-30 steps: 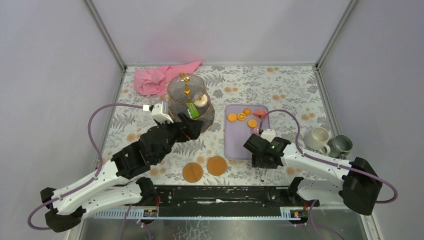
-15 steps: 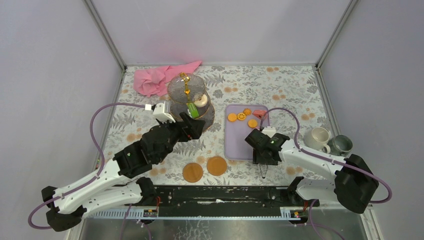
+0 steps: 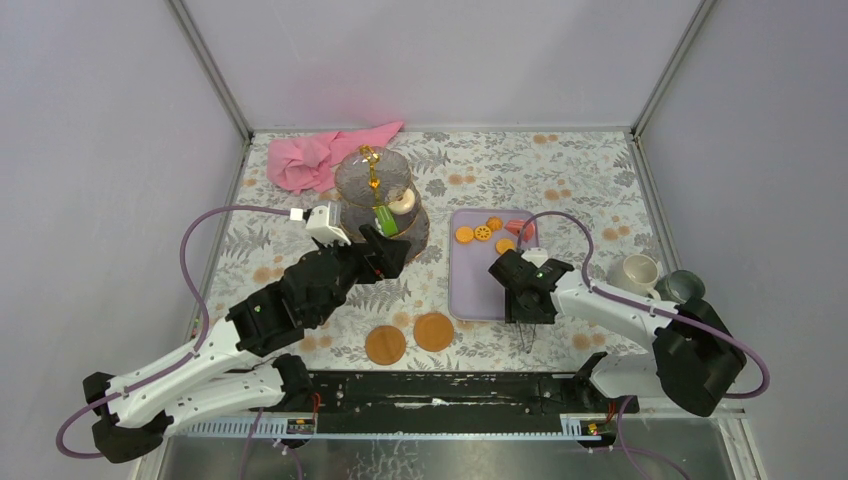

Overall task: Serve the afternoon tea
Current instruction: Pick up the desert from the tray.

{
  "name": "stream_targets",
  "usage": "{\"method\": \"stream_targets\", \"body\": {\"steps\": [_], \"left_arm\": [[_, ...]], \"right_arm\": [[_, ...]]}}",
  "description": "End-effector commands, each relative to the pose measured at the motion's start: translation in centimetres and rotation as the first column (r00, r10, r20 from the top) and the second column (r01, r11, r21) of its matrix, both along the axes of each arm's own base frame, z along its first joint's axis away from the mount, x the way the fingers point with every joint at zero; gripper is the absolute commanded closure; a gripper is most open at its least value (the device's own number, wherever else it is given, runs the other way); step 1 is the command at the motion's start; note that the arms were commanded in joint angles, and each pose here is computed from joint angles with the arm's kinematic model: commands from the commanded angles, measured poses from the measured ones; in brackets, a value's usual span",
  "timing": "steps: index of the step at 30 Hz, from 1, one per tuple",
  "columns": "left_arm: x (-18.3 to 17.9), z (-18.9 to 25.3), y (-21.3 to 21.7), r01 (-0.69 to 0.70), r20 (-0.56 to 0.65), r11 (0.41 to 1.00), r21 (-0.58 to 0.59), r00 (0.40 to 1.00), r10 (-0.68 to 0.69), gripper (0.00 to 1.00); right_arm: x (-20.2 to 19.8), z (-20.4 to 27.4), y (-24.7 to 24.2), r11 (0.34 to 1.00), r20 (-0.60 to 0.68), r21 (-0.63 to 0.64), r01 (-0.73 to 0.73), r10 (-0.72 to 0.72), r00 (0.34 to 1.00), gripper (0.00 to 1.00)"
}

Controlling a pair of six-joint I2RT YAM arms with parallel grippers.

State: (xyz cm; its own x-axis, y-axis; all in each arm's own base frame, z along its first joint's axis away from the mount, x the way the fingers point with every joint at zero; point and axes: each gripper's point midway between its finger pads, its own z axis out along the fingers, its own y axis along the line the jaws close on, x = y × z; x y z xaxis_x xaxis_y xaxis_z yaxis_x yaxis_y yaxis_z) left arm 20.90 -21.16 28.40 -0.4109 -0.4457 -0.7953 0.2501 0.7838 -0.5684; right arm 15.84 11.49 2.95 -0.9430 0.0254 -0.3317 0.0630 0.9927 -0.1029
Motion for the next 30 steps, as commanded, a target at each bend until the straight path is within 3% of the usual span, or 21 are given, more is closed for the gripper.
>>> {"method": "stream_targets", "body": {"steps": [1, 11, 20, 30], "left_arm": [[0.4, 2.1, -0.2, -0.002, 0.045, 0.998, -0.061, 0.999, 0.005, 0.07], [0.5, 2.1, -0.2, -0.005, 0.046, 0.998, -0.058, 0.999, 0.008, 0.07], [0.2, 1.9, 0.0, -0.003, 0.040, 0.998, -0.070, 0.999, 0.006, 0.07], [0.2, 1.9, 0.2, -0.010, 0.038, 0.998, -0.068, 0.999, 0.013, 0.07]], "right_arm": [[1.6, 0.9, 0.9, 0.999, 0.027, 0.029, -0.014, 0.014, 1.000, 0.41], [1.7, 0.2, 0.7, 1.000, 0.008, 0.025, -0.017, 0.017, 1.000, 0.42], [1.3, -0.2, 0.4, 1.000, -0.007, 0.017, -0.017, 0.017, 1.000, 0.56], [0.7, 1.6, 0.3, 0.998, 0.022, 0.061, -0.007, 0.005, 1.000, 0.61]]}}
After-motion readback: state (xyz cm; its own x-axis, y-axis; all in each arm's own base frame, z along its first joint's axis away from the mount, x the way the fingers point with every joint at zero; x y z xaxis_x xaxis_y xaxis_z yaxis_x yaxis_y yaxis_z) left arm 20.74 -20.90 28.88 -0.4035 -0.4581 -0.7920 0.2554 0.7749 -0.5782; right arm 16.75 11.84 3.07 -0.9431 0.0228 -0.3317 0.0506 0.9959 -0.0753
